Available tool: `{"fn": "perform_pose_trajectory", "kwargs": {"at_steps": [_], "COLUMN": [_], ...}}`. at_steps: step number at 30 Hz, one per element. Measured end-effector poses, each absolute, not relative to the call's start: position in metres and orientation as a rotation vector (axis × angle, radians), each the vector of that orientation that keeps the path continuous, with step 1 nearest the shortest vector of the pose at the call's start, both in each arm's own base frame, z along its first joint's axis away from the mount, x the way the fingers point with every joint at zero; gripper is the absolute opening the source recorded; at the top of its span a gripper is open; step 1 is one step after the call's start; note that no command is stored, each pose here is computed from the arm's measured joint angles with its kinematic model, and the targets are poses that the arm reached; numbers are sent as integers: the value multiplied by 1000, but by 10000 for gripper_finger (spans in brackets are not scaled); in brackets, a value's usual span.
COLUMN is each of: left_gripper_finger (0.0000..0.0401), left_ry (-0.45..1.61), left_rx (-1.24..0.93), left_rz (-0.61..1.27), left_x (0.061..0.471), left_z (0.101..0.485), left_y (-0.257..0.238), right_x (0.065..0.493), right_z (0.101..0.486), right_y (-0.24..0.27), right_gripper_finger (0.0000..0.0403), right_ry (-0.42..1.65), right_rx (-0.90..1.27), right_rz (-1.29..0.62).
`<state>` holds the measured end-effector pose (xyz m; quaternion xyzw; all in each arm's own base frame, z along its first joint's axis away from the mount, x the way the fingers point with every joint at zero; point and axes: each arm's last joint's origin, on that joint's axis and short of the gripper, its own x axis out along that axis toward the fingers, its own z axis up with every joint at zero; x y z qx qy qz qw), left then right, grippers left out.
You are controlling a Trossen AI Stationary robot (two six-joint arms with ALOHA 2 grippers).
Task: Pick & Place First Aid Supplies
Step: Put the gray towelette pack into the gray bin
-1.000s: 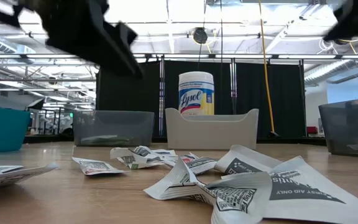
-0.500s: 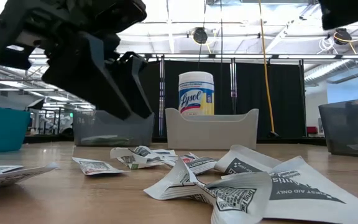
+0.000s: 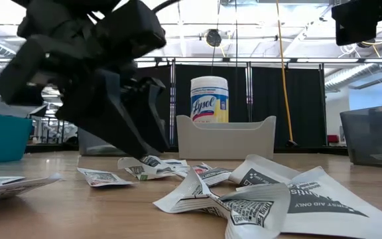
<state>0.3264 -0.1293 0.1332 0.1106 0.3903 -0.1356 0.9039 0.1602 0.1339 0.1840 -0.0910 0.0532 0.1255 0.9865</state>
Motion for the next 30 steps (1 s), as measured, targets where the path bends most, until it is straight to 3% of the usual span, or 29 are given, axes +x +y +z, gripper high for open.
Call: {"fn": "perform_pose_trajectory", "kwargs": {"at_steps": [30], "left_gripper_finger": [203], "left_ry": [867], "left_rx": [232], "left_rz": [-321], "left_x": [325], "left_z": [125], "left_y": [-125], "right_x": [160], "right_z": [182], "right_y": [134], "right_gripper_finger": [226], "right_ry": [121], "right_rx": [-190], "right_rz": [252]}}
